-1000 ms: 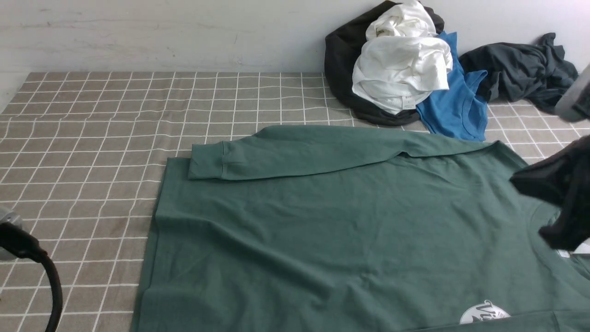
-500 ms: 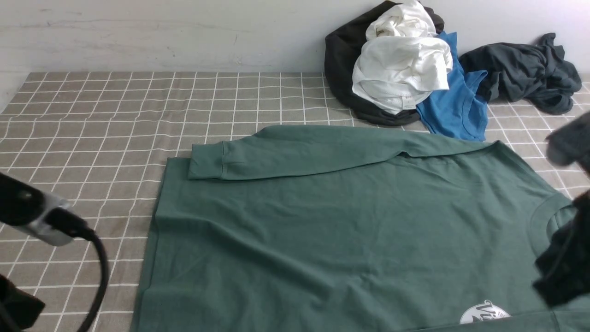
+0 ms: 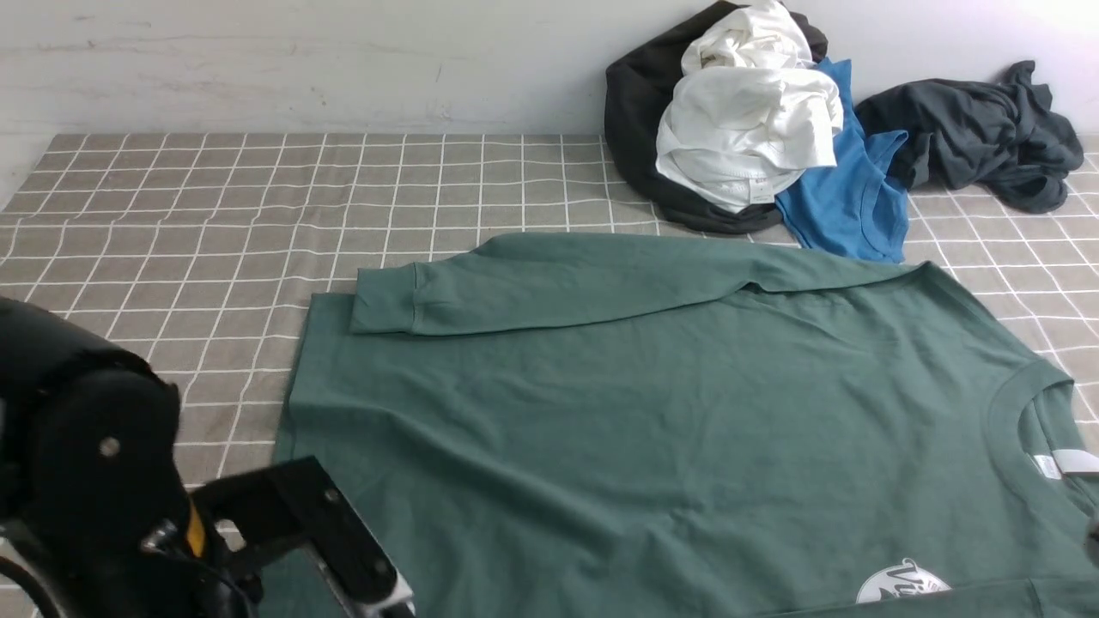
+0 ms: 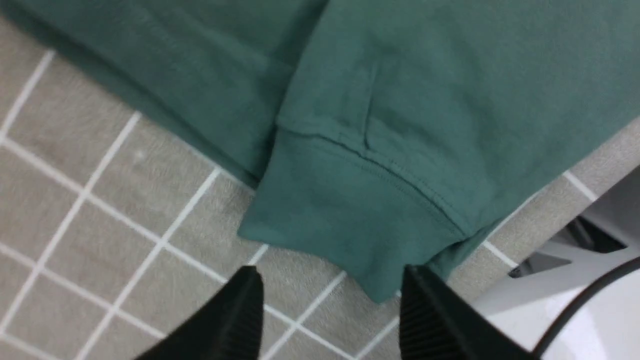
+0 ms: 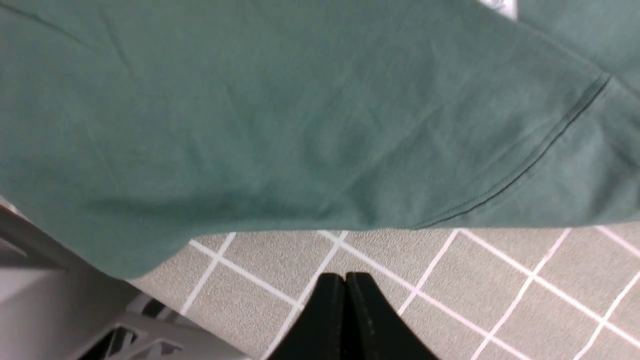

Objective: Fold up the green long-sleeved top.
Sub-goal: Use the left arm to clamp the cuff closest to it

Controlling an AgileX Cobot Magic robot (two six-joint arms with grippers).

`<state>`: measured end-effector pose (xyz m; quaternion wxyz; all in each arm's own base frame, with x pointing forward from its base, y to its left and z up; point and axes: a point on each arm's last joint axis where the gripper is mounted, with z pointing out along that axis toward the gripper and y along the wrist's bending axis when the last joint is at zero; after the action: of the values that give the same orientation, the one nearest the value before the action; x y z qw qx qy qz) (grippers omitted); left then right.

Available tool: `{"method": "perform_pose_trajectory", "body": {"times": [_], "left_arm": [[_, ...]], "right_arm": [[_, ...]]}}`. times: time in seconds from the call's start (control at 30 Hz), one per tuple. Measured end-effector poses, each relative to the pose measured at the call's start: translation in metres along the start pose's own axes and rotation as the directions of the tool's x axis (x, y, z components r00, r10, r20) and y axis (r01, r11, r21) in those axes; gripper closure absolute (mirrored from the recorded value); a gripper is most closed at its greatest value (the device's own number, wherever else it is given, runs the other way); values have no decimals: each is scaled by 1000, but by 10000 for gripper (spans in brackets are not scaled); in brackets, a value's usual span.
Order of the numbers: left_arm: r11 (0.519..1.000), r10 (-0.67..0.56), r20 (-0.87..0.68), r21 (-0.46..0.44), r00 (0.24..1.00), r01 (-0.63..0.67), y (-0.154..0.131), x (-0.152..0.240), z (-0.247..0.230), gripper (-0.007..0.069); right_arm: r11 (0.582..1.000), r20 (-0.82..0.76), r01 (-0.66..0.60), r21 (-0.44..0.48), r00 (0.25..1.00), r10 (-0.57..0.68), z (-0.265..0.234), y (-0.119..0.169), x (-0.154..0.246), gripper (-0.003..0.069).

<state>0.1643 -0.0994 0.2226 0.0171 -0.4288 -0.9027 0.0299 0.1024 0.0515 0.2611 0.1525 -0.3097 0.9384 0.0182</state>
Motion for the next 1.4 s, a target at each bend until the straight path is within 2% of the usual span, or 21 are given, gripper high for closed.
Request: {"method": "perform_pose_trajectory", "body": {"times": [0.03,0.13,0.27,0.4,0.47,0.57,0.6,0.63,0.67,0.7,0.73,0.77,0.87,0.97,1.3,1.4], "left_arm": [[998,69,3,-4,998,-69,1,-7,11,177],[991,133,12,-12,991,-133,3,-17,24,123],[989,150,17,-19,989,-149,8,-30,40,106],[990,142,-42,12,989,-141,12,-35,59,117],[990,140,-67,25,988,-138,13,-36,66,151],[990,139,-73,28,988,-137,13,-37,69,261],[990,139,-71,27,988,-137,13,-37,69,261],[990,139,-68,25,988,-137,13,-38,69,335],[990,139,-68,25,988,-137,13,-38,69,343],[990,139,-68,25,988,-137,13,-38,69,428],[990,139,-68,25,988,-137,13,-38,69,436],[990,139,-68,25,988,-137,13,-38,69,490],[990,139,-71,26,988,-137,14,-38,70,576],[991,131,-72,26,989,-129,14,-39,71,598],[992,128,-70,25,989,-126,15,-41,69,599],[991,133,-57,22,990,-131,17,-51,50,599]], "right_arm": [[1000,31,0,4,1000,0,-5,1,3,673],[1000,62,-1,10,998,0,-9,1,6,673],[1000,79,-1,12,997,0,-10,1,5,673],[1000,88,-1,14,996,0,-10,1,5,673],[1000,88,-1,14,996,0,-10,1,5,673],[1000,88,-1,14,996,0,-10,1,5,673],[1000,88,-1,14,996,0,-10,1,5,673],[1000,88,-1,14,996,0,-10,1,5,673],[1000,89,-1,14,996,0,-10,1,5,673],[1000,92,-1,14,996,0,-10,1,4,673],[1000,93,-1,15,996,0,-10,1,4,673],[1000,98,-2,15,995,0,-10,1,4,673],[1000,108,-2,17,994,0,-10,0,3,673],[1000,113,-2,18,994,0,-10,0,2,673],[1000,125,-2,20,992,0,-10,0,1,673],[1000,132,-2,21,991,-1,-10,0,1,673]]}}
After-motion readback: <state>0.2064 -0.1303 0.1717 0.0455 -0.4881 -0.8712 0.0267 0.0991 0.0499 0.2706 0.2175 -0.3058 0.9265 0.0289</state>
